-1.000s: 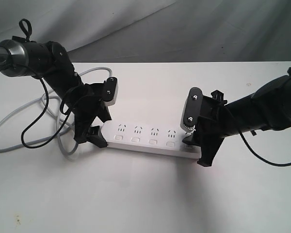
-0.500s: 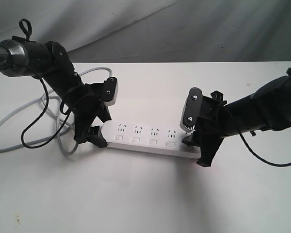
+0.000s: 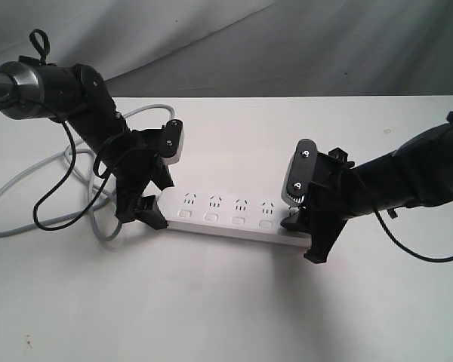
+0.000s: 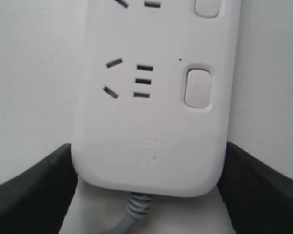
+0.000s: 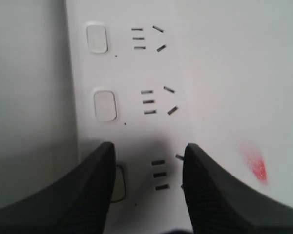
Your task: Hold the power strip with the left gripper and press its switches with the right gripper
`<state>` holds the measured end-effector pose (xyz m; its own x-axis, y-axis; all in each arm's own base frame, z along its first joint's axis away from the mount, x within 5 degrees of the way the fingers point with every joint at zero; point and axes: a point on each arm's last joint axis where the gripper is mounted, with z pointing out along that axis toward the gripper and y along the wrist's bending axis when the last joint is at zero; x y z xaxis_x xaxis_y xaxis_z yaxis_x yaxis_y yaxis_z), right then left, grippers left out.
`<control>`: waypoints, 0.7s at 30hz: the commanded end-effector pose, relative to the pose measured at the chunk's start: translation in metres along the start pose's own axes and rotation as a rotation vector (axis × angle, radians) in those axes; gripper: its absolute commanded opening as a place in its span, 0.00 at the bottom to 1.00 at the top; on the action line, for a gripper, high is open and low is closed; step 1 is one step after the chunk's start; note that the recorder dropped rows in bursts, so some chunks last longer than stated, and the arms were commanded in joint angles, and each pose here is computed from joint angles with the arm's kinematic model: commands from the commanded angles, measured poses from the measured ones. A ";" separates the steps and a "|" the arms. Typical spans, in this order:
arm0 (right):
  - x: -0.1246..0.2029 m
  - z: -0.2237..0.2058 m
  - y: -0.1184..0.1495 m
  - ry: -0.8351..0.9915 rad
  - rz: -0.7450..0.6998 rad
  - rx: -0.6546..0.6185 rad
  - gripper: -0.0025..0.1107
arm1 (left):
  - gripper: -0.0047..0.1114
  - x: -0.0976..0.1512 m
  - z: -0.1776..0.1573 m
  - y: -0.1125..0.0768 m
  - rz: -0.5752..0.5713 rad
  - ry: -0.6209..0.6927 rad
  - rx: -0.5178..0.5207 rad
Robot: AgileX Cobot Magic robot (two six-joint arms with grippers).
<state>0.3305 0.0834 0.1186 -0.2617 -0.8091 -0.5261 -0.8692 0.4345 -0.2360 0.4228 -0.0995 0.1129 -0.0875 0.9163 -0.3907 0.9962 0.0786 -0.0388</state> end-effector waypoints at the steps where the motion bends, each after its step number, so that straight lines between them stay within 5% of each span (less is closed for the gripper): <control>1: 0.023 0.017 0.009 0.087 -0.032 -0.045 0.40 | 0.48 -0.001 -0.001 0.000 -0.004 -0.005 0.006; 16: -0.025 -0.059 -0.009 -0.086 -0.048 0.158 0.40 | 0.48 -0.001 -0.001 0.000 -0.004 -0.005 0.006; 21: -0.025 -0.073 0.002 -0.107 -0.040 0.162 0.22 | 0.48 -0.001 -0.001 0.000 -0.003 -0.005 0.006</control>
<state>0.3138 0.0782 0.1855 -0.1627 -0.8002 -0.5772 -0.8035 0.4470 -0.3932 0.4228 -0.0995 0.1129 -0.0875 0.9163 -0.3907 0.9962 0.0786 -0.0388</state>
